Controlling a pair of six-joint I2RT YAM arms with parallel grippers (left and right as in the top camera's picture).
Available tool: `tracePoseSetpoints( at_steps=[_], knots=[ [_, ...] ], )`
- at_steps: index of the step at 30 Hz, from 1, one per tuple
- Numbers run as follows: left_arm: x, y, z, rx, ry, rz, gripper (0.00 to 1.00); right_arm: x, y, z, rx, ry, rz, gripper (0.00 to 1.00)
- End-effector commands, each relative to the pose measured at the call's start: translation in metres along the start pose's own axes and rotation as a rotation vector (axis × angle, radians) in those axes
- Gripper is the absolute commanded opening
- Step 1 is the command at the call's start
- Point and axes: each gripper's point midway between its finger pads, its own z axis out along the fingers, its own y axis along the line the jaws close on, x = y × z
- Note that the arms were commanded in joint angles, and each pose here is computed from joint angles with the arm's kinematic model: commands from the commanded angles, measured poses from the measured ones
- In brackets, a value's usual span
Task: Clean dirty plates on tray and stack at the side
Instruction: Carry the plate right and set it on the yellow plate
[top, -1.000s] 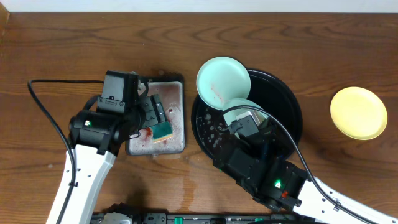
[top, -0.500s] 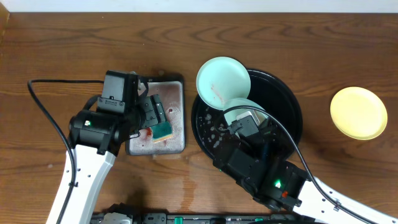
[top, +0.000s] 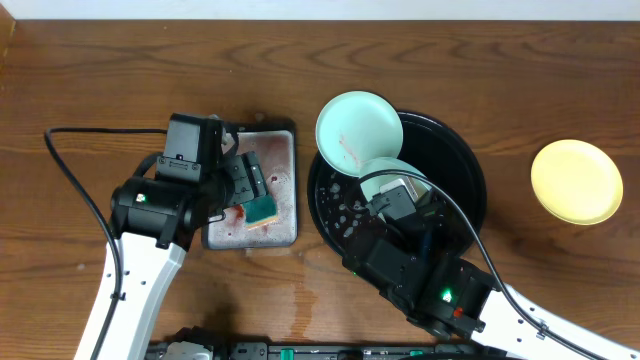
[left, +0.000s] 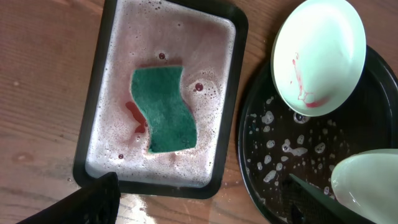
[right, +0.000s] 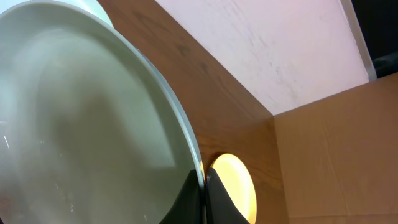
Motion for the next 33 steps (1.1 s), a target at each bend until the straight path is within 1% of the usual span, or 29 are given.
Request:
tracePoseSetpoints(
  at_steps=[1,30,33],
  knots=[
    [-0.0037,-0.0016,-0.0034,0.003,-0.011,0.010,0.82,-0.0051,-0.0077,-0.0043,0.030,-0.024,0.012,0.01],
    [-0.0037,-0.0016,-0.0034,0.003,-0.011,0.010,0.83,-0.0051,-0.0078,-0.0042,0.030,-0.024,0.013,0.01],
    [-0.0037,-0.0016,-0.0034,0.003,-0.011,0.010,0.83,-0.0045,-0.0086,-0.0032,0.032,-0.021,0.043,0.01]
  ],
)
